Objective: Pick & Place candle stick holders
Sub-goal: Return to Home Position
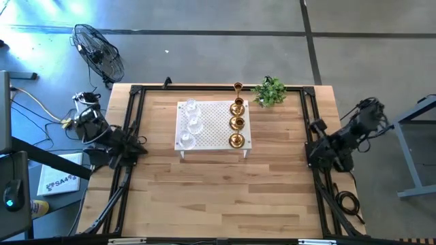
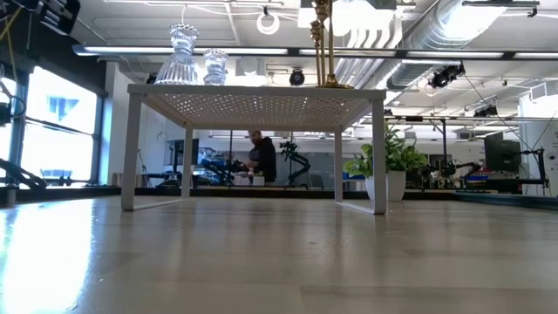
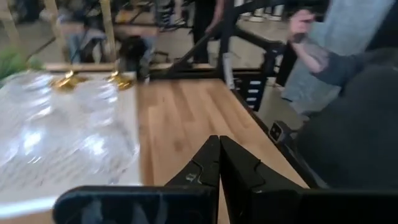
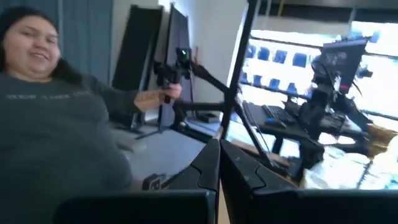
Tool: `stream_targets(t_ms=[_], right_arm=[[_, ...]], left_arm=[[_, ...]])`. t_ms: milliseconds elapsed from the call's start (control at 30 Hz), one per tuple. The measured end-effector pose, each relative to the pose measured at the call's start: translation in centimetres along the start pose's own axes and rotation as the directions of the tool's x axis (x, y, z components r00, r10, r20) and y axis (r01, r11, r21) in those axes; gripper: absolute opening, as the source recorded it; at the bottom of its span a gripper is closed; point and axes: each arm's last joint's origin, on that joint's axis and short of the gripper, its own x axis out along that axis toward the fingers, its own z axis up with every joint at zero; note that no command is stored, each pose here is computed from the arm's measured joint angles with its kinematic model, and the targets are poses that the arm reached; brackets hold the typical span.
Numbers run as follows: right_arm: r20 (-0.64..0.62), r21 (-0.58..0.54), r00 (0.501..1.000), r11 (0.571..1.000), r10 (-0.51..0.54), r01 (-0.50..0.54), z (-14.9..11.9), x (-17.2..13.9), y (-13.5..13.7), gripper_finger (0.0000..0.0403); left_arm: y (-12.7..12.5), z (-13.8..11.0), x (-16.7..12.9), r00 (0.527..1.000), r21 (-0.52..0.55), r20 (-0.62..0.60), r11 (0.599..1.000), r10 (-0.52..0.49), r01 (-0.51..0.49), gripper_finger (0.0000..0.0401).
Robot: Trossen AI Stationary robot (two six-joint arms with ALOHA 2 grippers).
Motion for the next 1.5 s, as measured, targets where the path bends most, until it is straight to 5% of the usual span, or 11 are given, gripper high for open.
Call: stream_targets(t_ms=[167,867,1500], right_arm=[[0.018,-0.017,1.0,1.0,0.019,-0.019,-3.9,0.5,0.9,0.0],[-0.006,0.008,0.998,0.998,-0.063,0.063,-10.8,2.5,2.2,0.0],[-0.07,0.103,0.992,0.988,-0.108,0.115,-13.8,2.9,0.5,0.0]], left_arm=[[-0.8,-1.8,1.5,0.999,0.106,-0.001,0.993,-0.043,0.043,0.0],[-1.3,-9.4,4.8,0.998,0.12,0.05,0.993,-0.024,0.018,0.0],[-1.5,-10.1,5.3,0.99,0.133,0.14,0.991,-0.035,0.016,0.0]])
